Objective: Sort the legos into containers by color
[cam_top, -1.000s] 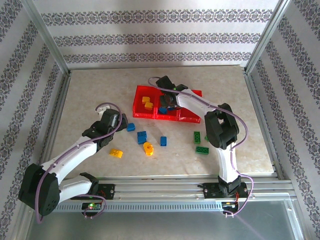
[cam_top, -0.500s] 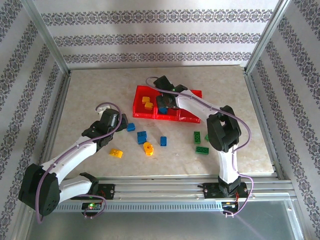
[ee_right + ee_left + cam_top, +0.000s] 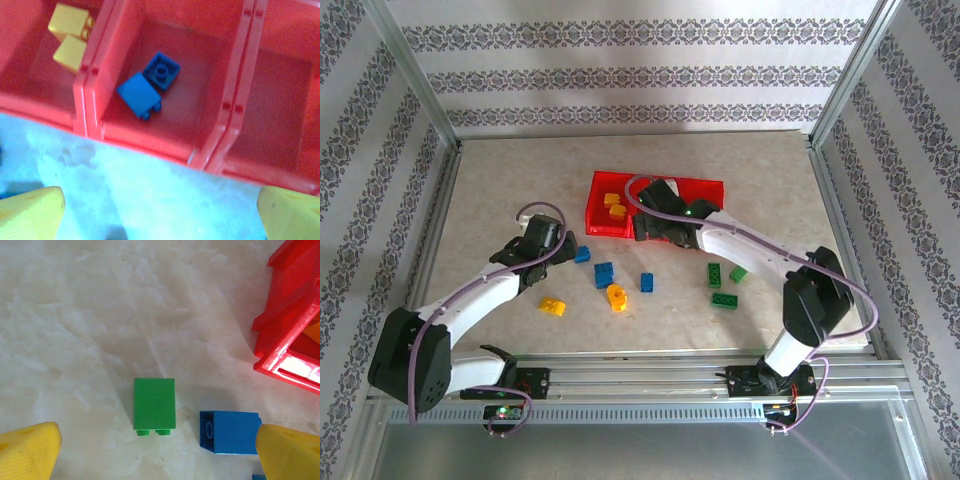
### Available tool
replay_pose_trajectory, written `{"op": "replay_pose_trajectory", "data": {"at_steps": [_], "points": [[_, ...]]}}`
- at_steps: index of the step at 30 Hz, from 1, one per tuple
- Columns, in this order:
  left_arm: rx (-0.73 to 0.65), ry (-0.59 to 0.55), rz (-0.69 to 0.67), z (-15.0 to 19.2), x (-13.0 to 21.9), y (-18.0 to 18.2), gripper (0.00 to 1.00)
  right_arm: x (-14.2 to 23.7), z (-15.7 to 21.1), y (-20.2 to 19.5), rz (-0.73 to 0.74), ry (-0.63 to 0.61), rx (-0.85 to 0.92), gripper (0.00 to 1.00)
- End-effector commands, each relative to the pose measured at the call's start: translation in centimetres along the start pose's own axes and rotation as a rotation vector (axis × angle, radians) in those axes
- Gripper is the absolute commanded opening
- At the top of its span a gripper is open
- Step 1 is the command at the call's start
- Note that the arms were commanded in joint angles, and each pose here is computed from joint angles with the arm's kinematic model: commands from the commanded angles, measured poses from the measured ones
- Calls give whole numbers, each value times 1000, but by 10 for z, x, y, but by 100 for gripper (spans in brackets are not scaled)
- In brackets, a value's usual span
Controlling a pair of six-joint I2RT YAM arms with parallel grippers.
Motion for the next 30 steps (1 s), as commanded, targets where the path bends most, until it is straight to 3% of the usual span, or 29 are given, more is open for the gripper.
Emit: {"op": "replay_pose_trajectory", "data": {"at_steps": [1, 9, 21, 30], "points": [[6, -4, 7, -8, -1, 0, 100, 12, 23, -10, 29, 12, -51, 98], [18, 2, -3, -8, -3, 3, 100, 3, 79, -3, 10, 149, -74, 97], [41, 12, -2, -4, -3, 6, 100, -33, 123, 34, -84, 352, -63, 75], [46, 15, 0, -2, -3, 7, 100, -57, 137, 35, -21, 405, -63, 64]]}}
Point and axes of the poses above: each hand's point on the last joint's axis, 136 mm out from that joint toward the fingers, its own x axis back along the fingers, its own y axis along the line the jaws close on, z = x × y, the point moved 4 cm from there along x, back along the fingers, and after that the axes turned 7 degrees about -x, right-handed, at the moved point
